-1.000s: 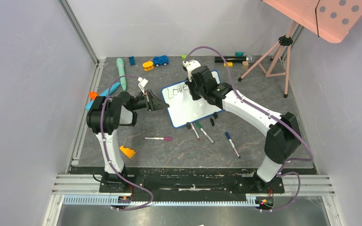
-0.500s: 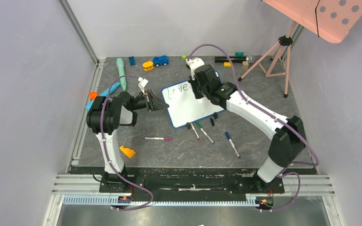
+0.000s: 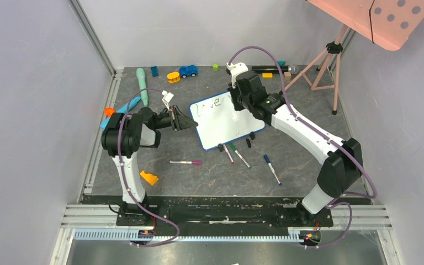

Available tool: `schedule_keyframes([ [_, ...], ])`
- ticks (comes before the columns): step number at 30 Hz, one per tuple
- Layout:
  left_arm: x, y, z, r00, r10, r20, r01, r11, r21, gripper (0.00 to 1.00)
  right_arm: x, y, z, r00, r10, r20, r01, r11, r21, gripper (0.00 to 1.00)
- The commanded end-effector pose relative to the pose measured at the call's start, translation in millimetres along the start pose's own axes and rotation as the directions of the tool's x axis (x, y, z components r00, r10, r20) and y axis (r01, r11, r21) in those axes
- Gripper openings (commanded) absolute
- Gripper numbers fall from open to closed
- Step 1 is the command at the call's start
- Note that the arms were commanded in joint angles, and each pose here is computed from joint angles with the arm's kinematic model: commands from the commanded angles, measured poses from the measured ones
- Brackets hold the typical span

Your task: Write a sentence on the whiteboard

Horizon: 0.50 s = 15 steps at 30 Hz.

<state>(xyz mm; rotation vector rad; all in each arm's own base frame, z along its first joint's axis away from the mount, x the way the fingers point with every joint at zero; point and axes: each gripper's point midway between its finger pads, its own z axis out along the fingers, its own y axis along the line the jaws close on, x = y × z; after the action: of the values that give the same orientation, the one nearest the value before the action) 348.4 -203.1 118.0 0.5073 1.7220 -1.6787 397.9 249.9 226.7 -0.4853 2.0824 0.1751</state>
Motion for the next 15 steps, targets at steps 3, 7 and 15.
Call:
schedule_keyframes([
  [3, 5.5, -7.7, 0.9, 0.999, 0.019, -0.048, -0.017, 0.999, 0.048, 0.02, -29.8, 3.3, 1.7, 0.997, 0.035, 0.074, -0.032, 0.999, -0.040, 0.00],
  [7, 5.6, -7.4, 1.0, 0.999, 0.018, -0.048, -0.016, 0.999, 0.047, 0.02, -31.8, 5.9, 4.1, 0.997, 0.037, 0.075, -0.032, 0.998, -0.060, 0.00],
  [15, 6.1, -6.6, 1.0, 0.999, 0.014, -0.049, -0.012, 0.999, 0.047, 0.02, -23.3, 4.5, 4.4, 0.997, 0.046, 0.054, -0.042, 0.997, -0.063, 0.00],
])
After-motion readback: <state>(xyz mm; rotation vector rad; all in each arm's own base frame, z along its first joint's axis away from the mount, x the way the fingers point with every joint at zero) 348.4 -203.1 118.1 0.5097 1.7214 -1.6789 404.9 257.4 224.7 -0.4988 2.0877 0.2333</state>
